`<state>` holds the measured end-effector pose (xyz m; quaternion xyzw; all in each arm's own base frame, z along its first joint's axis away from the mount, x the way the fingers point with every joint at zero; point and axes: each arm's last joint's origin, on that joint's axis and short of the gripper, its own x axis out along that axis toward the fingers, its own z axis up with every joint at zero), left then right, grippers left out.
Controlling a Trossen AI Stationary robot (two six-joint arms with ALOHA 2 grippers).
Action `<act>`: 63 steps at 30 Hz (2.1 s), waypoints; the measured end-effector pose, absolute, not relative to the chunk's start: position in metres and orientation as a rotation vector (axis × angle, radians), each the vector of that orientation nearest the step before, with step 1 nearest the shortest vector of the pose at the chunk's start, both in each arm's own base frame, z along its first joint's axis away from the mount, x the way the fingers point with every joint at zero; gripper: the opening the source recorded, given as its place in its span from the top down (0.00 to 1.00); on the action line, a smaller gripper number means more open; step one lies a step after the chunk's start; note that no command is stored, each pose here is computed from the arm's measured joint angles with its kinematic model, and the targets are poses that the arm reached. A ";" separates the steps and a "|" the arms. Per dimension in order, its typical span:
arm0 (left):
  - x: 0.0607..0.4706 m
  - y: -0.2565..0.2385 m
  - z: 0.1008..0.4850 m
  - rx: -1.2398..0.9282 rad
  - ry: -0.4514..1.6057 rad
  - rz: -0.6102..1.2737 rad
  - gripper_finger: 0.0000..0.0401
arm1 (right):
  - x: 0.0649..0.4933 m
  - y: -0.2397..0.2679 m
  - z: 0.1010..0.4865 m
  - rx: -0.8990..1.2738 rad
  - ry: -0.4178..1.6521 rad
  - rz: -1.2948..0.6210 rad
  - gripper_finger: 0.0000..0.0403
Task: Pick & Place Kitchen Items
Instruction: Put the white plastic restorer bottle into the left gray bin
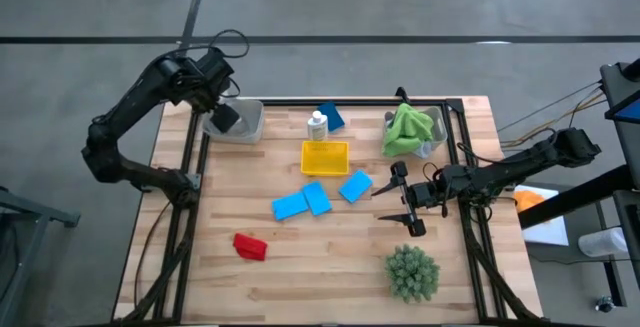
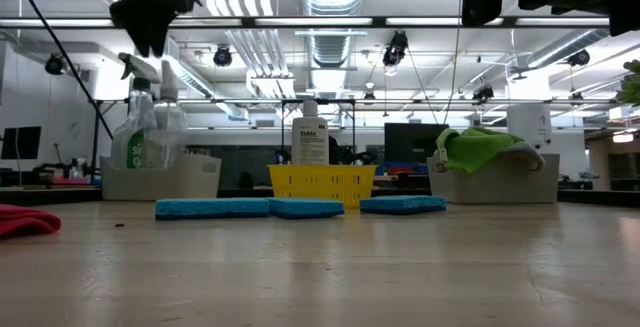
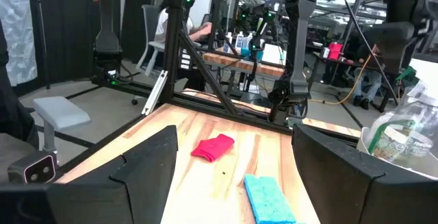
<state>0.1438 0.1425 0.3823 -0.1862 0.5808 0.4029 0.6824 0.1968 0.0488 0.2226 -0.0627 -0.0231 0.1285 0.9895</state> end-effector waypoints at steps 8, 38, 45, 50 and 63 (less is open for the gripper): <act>0.132 0.108 0.445 -0.210 0.831 0.704 0.38 | 0.198 0.049 0.224 -0.129 -0.079 0.255 0.30; 0.132 0.022 0.269 0.013 0.408 -0.124 0.54 | 0.307 -0.026 0.287 -0.166 0.306 -0.102 0.30; 0.141 0.025 0.247 0.029 0.316 -0.104 0.54 | 0.324 -0.094 0.292 -0.080 0.400 -0.090 0.30; 0.145 0.028 0.225 0.061 0.225 -0.006 0.54 | 0.332 -0.134 0.276 -0.014 0.441 -0.120 0.30; 0.139 0.032 0.186 0.067 0.060 0.184 0.54 | 0.350 -0.166 0.243 0.122 0.401 -0.171 0.30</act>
